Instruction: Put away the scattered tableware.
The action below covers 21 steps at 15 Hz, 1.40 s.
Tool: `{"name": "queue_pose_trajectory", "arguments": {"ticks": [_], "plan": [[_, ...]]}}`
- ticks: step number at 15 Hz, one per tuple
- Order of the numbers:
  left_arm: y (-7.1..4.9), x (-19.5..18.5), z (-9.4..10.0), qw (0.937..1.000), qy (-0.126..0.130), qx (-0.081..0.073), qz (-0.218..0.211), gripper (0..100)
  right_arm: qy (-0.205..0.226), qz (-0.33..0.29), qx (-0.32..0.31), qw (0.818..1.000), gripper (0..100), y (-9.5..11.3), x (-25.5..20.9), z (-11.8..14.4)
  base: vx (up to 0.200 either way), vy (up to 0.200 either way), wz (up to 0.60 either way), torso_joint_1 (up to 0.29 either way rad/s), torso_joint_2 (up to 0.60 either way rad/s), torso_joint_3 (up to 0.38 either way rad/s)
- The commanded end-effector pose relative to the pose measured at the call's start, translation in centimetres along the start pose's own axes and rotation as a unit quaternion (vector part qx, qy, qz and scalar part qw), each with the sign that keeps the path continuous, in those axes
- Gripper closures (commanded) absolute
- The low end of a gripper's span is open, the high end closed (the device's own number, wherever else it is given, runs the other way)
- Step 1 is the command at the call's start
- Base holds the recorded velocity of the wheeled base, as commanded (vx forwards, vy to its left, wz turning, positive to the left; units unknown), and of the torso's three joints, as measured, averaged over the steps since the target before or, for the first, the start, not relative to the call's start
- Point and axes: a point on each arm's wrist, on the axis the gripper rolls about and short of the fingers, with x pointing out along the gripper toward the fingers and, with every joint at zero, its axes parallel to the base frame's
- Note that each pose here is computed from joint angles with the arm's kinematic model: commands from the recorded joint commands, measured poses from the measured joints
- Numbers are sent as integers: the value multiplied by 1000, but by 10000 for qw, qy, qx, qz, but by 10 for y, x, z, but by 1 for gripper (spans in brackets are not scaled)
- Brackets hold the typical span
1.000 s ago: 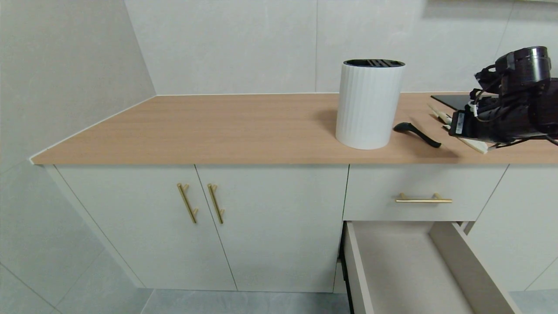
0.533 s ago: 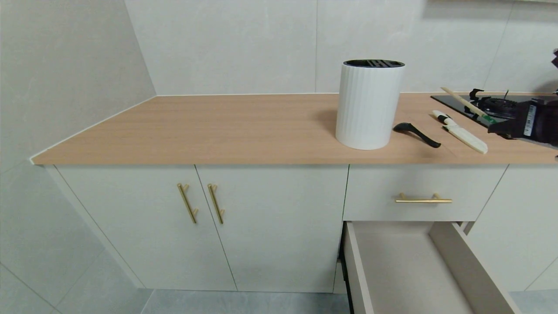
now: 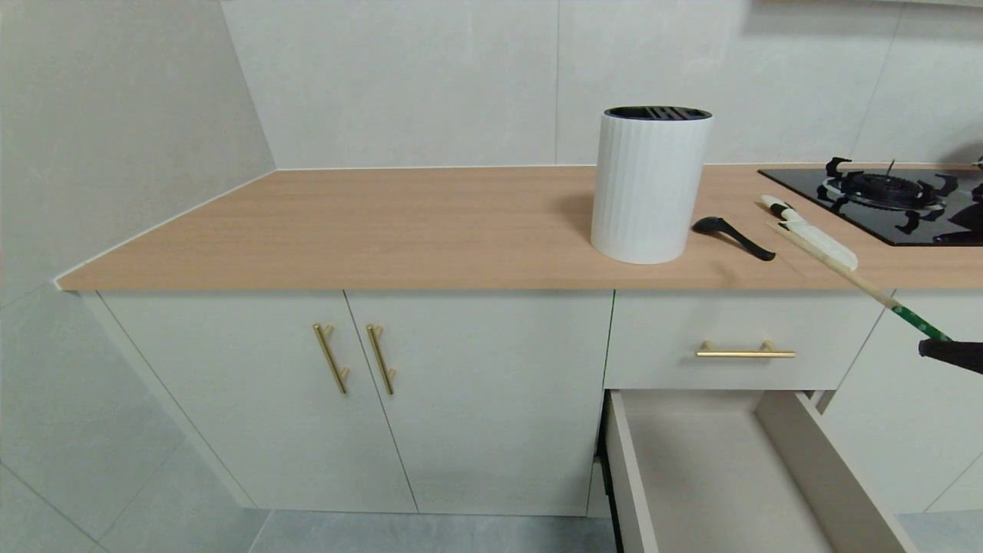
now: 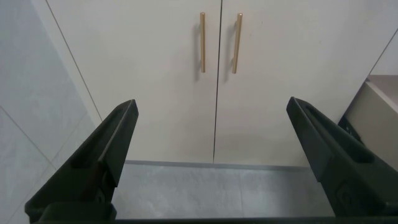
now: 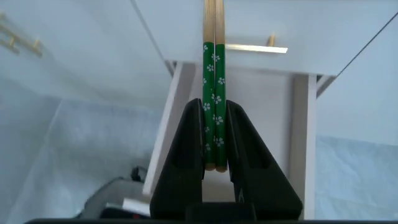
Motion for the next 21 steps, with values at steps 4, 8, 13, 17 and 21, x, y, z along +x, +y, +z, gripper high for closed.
{"name": "queue_pose_trajectory", "arguments": {"ticks": [4,8,13,17,21], "plan": [[0,0,0,10000,-1,-1,2,0,405,213,-534,9975,100,4,3,-29,0,0,0,0,0,0],[0,0,0,10000,-1,-1,2,0,852,347,-753,9929,100,6,17,-42,0,0,0,-68,267,201],[0,0,0,10000,-1,-1,2,0,1148,633,-1058,9857,100,13,23,-57,0,0,0,-85,440,348],[0,0,0,10000,-1,-1,2,0,1508,706,-1154,9793,100,14,36,-65,0,0,0,-30,323,297],[0,0,0,10000,-1,-1,2,0,1961,693,-1117,9717,100,13,61,-68,0,0,0,-1,19,20]]}}
